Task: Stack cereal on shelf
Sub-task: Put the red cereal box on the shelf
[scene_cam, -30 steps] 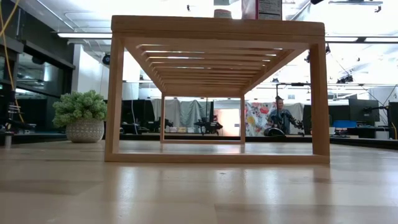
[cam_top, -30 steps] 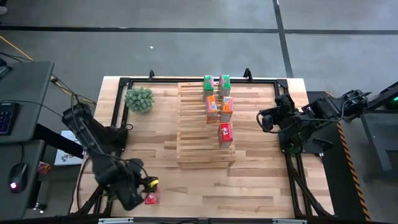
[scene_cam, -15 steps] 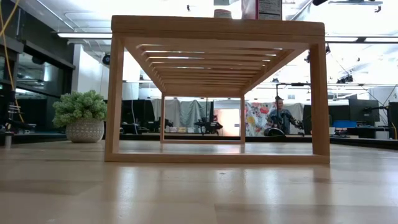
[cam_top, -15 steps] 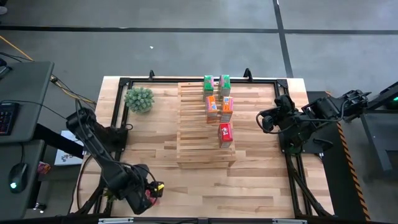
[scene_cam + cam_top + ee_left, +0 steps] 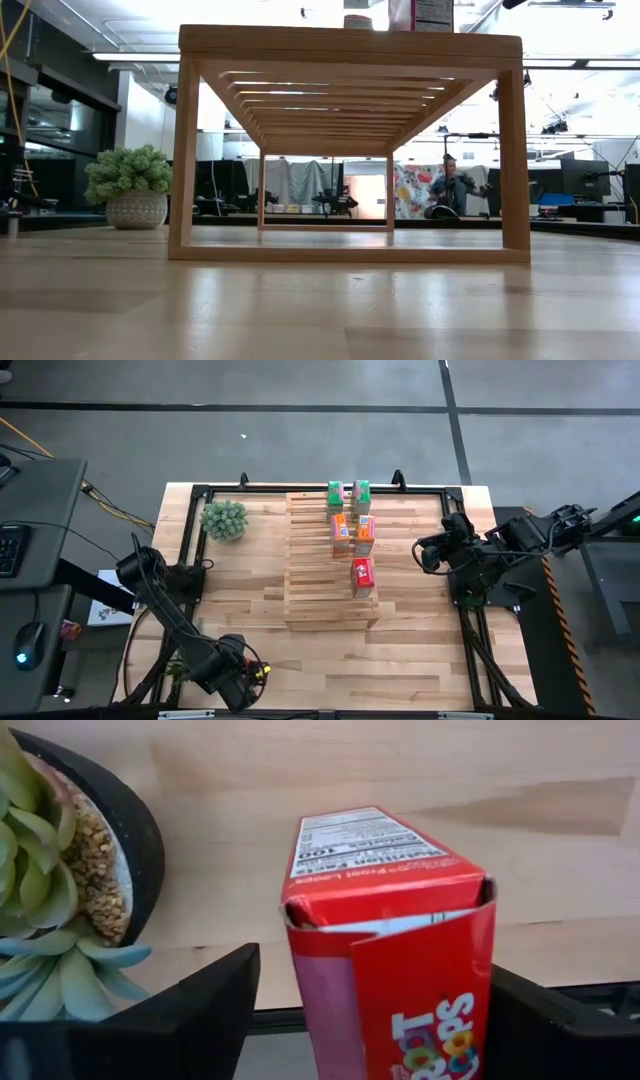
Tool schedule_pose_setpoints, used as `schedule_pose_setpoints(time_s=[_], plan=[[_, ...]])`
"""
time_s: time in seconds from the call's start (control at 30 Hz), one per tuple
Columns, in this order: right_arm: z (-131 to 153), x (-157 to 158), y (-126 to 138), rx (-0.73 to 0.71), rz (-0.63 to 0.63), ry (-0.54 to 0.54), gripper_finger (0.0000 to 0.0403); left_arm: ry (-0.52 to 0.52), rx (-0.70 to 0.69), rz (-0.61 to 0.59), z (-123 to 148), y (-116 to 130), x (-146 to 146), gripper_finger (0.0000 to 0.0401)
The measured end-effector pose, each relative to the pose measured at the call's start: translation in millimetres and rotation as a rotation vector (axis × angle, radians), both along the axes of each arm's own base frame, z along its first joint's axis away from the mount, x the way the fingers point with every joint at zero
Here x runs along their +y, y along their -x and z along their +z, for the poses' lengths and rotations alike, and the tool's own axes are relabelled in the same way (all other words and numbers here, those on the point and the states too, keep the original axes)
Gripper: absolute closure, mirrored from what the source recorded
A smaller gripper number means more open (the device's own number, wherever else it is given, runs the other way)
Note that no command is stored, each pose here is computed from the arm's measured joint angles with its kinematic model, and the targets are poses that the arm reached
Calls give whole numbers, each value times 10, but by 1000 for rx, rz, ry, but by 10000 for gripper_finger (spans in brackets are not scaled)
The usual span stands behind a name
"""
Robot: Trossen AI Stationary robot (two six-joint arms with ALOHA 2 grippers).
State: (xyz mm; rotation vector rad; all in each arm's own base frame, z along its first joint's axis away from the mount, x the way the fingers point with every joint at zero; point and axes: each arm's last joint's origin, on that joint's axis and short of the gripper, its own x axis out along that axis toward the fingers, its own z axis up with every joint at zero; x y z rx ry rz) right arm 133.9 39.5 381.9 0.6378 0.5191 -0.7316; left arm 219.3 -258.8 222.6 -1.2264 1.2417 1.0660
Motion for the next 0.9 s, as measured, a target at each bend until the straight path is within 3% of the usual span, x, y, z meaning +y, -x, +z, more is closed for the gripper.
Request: schedule_pose_setpoints(time_s=[0.13, 0.37, 0.57, 0.73, 0.9], plan=[[0, 0, 0, -2, -3, -3, 402, -3, -2, 3, 0, -7, 7, 143], [0, 0, 0, -3, -5, -4, 402, 2, -8, -2, 28, -10, 25, 236], [0, -1, 1, -3, -5, -4, 402, 127, -122, -142, 567, 160, 238, 273], [0, 0, 0, -1, -2, -1, 402, 212, -452, -192, 1283, 422, 703, 271], [0, -1, 0, -2, -4, -3, 402, 80, -896, -183, 1814, 384, 1334, 274]])
